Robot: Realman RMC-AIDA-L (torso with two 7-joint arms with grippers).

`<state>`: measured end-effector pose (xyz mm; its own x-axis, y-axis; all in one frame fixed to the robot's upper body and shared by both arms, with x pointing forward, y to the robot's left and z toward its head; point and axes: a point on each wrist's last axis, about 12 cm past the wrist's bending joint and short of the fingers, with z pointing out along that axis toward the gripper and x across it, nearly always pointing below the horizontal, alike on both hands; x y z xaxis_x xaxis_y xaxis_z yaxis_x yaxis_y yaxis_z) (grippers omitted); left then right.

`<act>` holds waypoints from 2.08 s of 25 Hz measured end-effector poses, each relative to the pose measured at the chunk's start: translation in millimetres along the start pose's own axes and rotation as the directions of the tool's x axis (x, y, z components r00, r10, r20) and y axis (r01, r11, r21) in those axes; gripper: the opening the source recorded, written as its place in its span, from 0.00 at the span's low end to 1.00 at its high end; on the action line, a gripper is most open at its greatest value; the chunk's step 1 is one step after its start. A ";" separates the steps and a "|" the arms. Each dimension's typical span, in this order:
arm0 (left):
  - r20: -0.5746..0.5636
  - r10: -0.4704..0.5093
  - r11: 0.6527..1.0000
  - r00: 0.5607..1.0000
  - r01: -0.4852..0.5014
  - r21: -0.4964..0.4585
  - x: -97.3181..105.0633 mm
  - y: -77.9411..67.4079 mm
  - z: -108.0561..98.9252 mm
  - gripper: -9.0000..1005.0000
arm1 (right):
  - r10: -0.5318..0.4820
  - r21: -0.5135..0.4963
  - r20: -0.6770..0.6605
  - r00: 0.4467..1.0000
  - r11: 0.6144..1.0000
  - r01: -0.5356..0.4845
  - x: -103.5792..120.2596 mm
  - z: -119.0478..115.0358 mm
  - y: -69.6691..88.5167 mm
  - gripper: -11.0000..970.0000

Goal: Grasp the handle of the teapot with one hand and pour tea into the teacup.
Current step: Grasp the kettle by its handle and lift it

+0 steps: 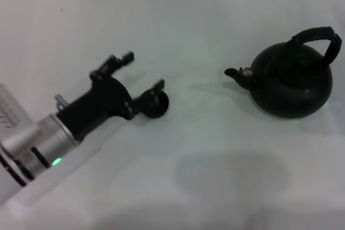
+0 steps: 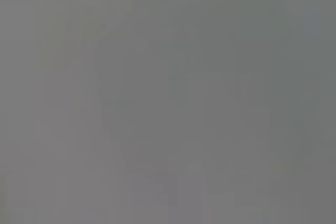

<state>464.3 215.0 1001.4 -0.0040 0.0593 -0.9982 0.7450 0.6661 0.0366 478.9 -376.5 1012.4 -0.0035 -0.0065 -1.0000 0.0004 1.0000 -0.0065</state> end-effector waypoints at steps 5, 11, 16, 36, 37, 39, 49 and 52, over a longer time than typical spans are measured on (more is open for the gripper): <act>0.137 -0.009 0.995 0.991 0.023 -0.102 -13.2 11.3 -13.2 0.89 | 0.023 0.038 0.019 1.000 0.999 -0.024 -0.5 -3.0 -2.5 0.90; 0.275 -0.003 0.924 0.961 0.109 -0.367 -22.2 36.8 -41.7 0.89 | 0.098 0.042 0.075 0.992 0.994 -0.102 -4.9 -6.5 -1.8 0.90; 0.357 0.029 0.754 0.934 0.214 -0.621 -22.8 63.1 -75.3 0.89 | 0.177 0.045 0.093 0.980 0.982 -0.181 -6.0 -9.6 -4.4 0.90; 0.318 -0.011 0.399 0.948 0.296 -0.868 1.8 87.8 -137.4 0.89 | 0.289 -0.216 -0.103 0.952 0.928 -0.305 -39.5 -11.4 -27.4 0.90; 0.317 -0.013 0.400 0.948 0.296 -0.868 1.9 88.2 -136.9 0.89 | 0.283 -0.208 -0.125 0.951 0.930 -0.304 -44.9 -9.1 -30.1 0.89; 0.315 -0.018 0.401 0.949 0.296 -0.867 2.1 89.3 -135.6 0.89 | 0.259 -0.193 -0.165 0.952 0.938 -0.289 -56.9 -3.9 -34.2 0.89; 0.311 -0.042 0.401 0.950 0.301 -0.865 3.0 94.1 -129.1 0.89 | 0.136 -0.171 -0.303 0.943 0.966 -0.194 -128.4 18.9 -32.0 0.88; 0.311 -0.045 0.398 0.949 0.302 -0.866 3.2 94.8 -128.8 0.89 | 0.147 -0.138 -0.362 0.921 0.968 -0.209 -143.2 19.3 -32.3 0.86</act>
<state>448.9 374.1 1007.7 0.1704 -0.2047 -0.9639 -0.2826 0.9269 -0.2468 498.6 -407.8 1155.7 -0.3648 0.1417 -0.9203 -0.1366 0.9695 0.2034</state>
